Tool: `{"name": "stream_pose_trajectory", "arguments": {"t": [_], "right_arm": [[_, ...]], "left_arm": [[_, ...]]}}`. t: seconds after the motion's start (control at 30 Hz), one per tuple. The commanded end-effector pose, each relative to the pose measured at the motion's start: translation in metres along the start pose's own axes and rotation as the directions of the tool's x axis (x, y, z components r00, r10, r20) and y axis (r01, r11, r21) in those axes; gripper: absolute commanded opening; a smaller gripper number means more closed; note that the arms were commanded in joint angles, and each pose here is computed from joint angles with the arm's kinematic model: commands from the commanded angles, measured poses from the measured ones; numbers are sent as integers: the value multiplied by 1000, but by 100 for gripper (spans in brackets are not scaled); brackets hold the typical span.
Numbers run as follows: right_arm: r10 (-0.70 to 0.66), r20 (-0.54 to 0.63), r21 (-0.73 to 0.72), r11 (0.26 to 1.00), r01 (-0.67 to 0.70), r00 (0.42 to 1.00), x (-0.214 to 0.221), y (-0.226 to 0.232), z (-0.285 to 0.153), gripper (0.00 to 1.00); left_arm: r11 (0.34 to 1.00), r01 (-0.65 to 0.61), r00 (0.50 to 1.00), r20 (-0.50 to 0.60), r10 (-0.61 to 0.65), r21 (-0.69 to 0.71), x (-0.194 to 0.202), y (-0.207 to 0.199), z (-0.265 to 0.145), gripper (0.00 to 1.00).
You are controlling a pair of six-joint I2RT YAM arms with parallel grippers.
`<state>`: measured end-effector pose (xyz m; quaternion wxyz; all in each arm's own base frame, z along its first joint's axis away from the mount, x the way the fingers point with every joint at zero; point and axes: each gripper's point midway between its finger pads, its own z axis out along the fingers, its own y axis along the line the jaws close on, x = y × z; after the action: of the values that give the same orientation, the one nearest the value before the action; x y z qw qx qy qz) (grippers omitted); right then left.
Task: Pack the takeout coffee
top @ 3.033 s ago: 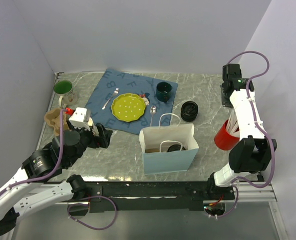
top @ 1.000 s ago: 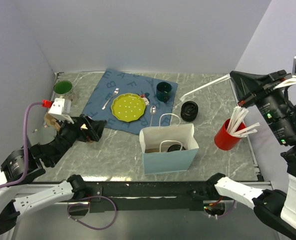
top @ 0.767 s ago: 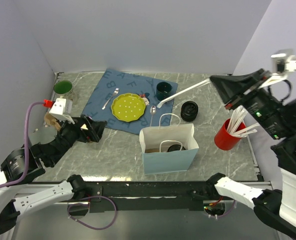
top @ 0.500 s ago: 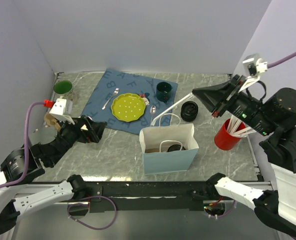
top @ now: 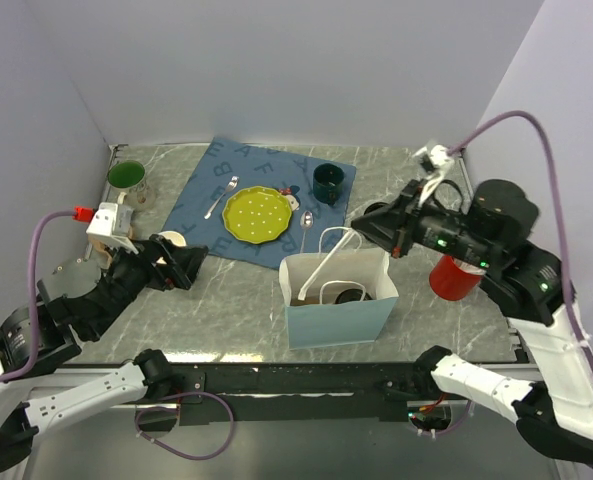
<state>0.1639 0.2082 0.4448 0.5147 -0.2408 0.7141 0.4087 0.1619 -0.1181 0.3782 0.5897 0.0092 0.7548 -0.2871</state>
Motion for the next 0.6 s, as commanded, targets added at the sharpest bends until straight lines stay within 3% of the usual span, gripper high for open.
{"name": "stream_pose_trajectory", "arguments": {"t": [0.0, 0.03, 0.23, 0.33, 0.43, 0.5, 0.53, 0.57], "right_arm": [[-30, -32, 10, 999, 31, 999, 7, -11, 25, 2], [-25, -75, 0, 1000, 25, 997, 15, -11, 36, 3], [-11, -230, 11, 1000, 14, 973, 29, -4, 63, 30], [4, -257, 59, 998, 12, 966, 26, -9, 59, 33], [26, -222, 118, 993, 1, 975, 10, -11, 47, 48], [55, -204, 152, 988, -24, 977, 3, -11, 40, 70], [67, -188, 178, 983, -33, 980, -2, -13, 35, 99], [93, -181, 188, 981, -59, 979, -3, -11, 32, 100]], "left_arm": [[1000, 26, 1000, 13, -26, -4, 1, 3, -2, 97], [1000, 27, 1000, 12, -27, -3, 3, 3, -1, 97], [998, 56, 998, 29, -56, 2, 1, 4, -3, 97], [998, 63, 997, 47, -63, 16, -2, 2, -3, 97], [998, 53, 996, 63, -56, 39, -9, -5, -2, 97], [997, 37, 996, 73, -42, 63, -17, -11, -3, 97], [997, 31, 997, 74, -36, 68, -20, -15, 0, 97], [996, 23, 997, 76, -29, 82, -23, -19, 0, 97]]}}
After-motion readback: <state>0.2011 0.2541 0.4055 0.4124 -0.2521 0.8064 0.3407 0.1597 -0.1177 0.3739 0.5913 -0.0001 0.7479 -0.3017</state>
